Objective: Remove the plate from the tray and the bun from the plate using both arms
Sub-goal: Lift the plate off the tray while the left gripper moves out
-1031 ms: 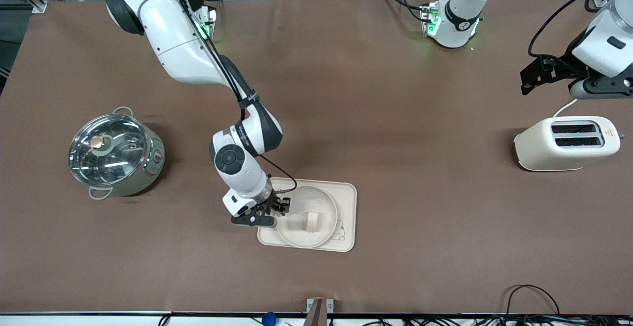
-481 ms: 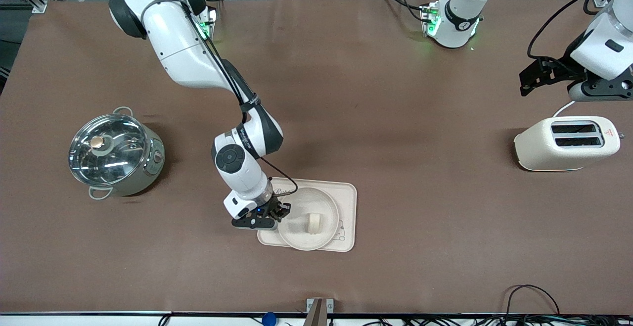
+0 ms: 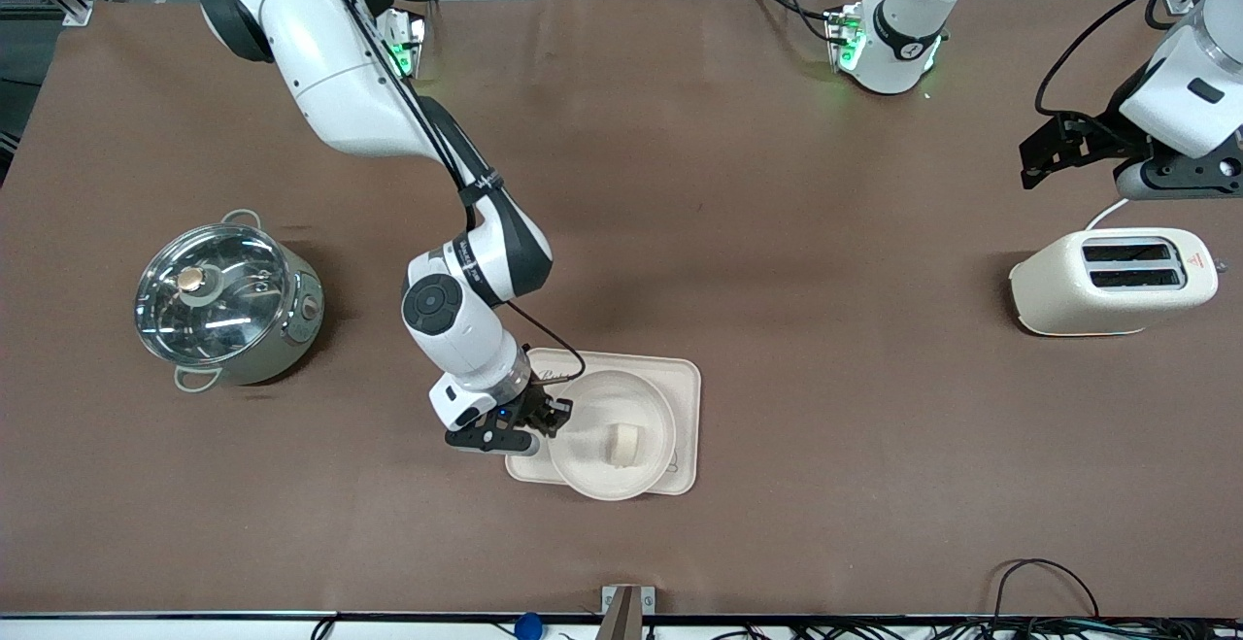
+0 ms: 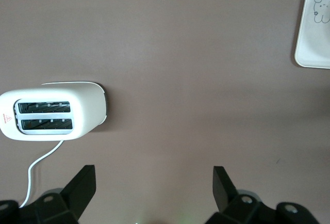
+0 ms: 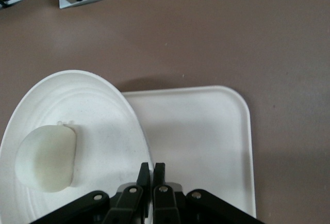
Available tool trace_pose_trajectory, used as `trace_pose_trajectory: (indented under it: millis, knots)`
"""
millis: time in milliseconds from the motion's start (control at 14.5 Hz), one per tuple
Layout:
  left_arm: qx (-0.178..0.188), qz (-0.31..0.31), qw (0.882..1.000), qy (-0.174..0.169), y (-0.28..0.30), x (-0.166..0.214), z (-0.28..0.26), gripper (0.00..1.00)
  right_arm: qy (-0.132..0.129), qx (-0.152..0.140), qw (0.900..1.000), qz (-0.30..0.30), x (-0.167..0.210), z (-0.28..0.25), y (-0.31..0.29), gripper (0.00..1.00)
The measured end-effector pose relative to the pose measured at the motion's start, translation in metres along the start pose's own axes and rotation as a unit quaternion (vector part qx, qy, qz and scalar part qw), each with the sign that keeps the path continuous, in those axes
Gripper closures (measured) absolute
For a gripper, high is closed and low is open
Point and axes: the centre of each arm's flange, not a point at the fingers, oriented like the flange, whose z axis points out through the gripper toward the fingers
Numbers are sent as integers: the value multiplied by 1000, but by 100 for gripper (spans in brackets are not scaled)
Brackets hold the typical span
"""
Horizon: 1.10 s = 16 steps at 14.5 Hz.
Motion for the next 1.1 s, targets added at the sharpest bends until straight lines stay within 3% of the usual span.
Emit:
trace_pose_trajectory:
  millis: [138, 275, 412, 825, 1100]
  knots:
    - [0, 0, 1000, -2, 0, 1, 2, 0, -23, -3, 1000, 9, -3, -30, -14, 95]
    - [-1, 0, 1000, -6, 0, 5, 7, 0, -22, 8, 1000, 14, -16, -60, -27, 95]
    - [-1, 1, 1000, -11, 0, 10, 13, 0, -15, 25, 999, 14, -51, -75, -28, 95]
    - [-5, 22, 999, -38, 23, 33, 54, 0, -4, 34, 999, -11, -210, -25, 28, 95]
    - [-12, -7, 999, -51, 71, 54, 107, 0, -2, 28, 1000, -12, -236, -12, 50, 95]
